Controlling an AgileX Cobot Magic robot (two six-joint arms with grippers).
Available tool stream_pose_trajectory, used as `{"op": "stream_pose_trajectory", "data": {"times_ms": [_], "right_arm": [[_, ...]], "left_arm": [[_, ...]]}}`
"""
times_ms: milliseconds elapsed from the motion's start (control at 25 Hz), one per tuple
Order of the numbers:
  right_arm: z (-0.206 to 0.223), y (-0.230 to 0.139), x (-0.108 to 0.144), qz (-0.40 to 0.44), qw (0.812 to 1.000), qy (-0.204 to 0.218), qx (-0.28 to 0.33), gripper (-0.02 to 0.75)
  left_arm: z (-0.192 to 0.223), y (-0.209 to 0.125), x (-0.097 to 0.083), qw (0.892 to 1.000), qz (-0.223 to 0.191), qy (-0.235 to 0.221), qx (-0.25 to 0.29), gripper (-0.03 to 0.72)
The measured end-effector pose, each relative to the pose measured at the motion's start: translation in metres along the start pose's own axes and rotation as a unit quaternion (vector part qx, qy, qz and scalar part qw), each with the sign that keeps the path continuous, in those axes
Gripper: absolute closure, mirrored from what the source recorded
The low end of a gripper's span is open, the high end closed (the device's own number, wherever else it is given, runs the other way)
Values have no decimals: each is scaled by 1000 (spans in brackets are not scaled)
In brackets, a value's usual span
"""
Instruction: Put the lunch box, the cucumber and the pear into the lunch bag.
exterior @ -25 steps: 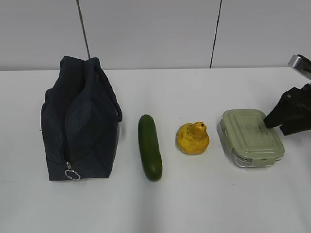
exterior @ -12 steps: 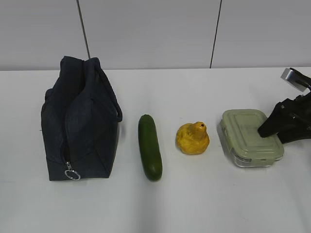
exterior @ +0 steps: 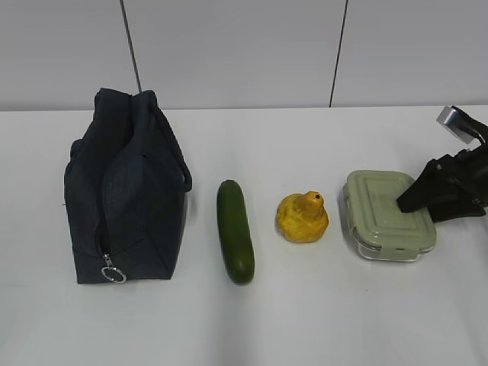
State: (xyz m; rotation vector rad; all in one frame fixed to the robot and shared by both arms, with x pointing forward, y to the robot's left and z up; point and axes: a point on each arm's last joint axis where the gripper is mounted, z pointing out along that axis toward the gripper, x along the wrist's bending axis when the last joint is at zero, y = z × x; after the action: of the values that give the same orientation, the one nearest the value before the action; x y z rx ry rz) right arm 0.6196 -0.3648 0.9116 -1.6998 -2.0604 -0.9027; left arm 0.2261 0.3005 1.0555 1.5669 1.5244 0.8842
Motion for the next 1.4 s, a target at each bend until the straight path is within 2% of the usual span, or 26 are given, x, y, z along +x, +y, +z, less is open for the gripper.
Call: {"op": "stream_pose_trajectory", "data": {"times_ms": [280, 680, 1000, 1400], "right_arm": [[0, 0, -1, 3, 1000, 3, -4, 146], [-10, -1, -7, 35, 998, 29, -34, 146], [7, -19, -5, 52, 996, 65, -35, 147], [7, -17, -4, 58, 994, 77, -56, 148]], "left_arm": [[0, 0, 0, 1000, 0, 0, 0, 449], [0, 0, 0, 1000, 0, 0, 0, 449], [0, 0, 0, 1000, 0, 0, 0, 449], [0, 0, 0, 1000, 0, 0, 0, 449]]}}
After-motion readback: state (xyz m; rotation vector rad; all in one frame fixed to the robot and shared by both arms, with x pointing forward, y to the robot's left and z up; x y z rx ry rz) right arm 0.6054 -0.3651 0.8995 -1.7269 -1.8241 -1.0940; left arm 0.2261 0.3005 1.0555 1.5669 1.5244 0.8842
